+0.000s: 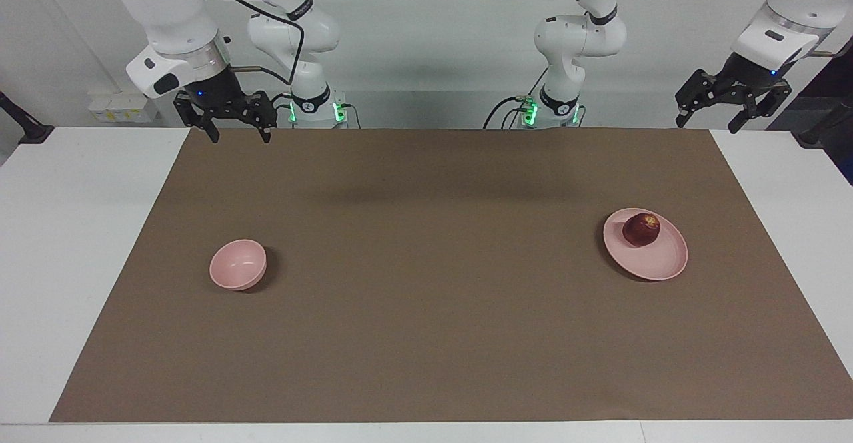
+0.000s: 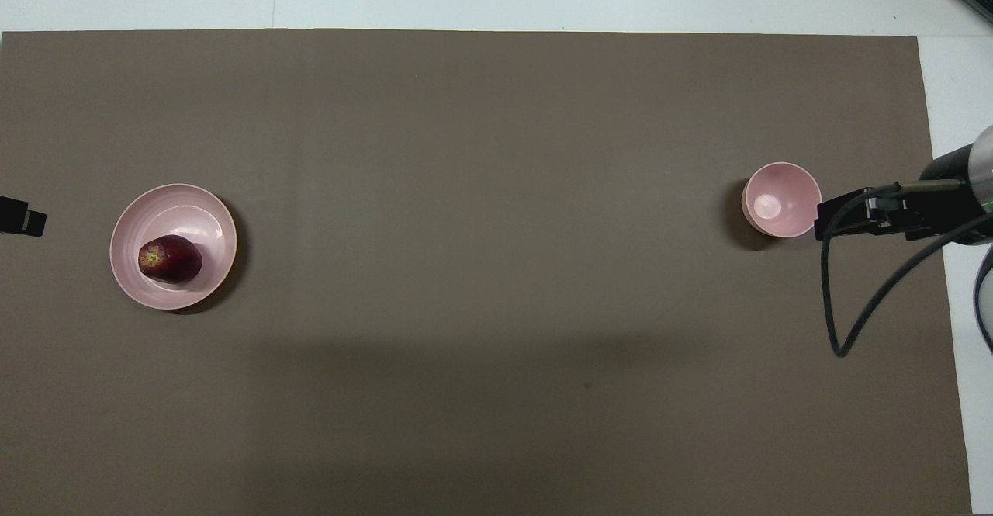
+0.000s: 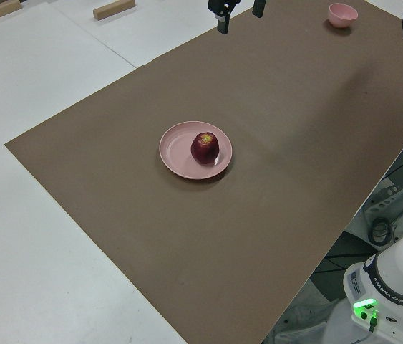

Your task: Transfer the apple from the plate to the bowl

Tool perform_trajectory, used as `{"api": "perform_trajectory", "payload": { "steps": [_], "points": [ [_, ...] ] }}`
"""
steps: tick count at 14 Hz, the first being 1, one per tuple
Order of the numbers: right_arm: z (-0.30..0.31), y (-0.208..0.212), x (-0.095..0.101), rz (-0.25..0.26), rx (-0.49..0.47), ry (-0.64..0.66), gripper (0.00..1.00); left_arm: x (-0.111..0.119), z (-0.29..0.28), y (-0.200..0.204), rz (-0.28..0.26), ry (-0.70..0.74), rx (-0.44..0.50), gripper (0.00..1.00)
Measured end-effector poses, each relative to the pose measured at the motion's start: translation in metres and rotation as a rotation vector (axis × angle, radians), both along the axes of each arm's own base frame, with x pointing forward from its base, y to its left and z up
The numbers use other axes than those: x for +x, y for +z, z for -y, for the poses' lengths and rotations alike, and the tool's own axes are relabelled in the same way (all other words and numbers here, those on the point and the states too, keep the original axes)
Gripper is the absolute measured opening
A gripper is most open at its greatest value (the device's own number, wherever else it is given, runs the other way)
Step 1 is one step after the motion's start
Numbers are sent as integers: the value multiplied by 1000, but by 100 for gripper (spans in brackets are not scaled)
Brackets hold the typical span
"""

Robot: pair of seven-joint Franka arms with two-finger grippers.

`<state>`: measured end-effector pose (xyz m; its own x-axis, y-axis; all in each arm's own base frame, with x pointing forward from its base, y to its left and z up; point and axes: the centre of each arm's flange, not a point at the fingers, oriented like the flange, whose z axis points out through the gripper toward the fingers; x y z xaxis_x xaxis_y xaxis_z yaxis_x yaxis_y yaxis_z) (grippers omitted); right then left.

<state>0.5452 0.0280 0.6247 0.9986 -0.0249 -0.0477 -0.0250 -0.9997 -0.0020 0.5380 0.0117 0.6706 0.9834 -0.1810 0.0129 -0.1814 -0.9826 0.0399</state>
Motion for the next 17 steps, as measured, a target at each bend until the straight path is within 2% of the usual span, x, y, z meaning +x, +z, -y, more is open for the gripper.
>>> {"api": "perform_trajectory", "payload": {
  "steps": [17],
  "points": [
    [-4, -2, -1, -4, 0, 8, 100, 0, 1, 0, -3, -2, 0, 100]
  ]
}}
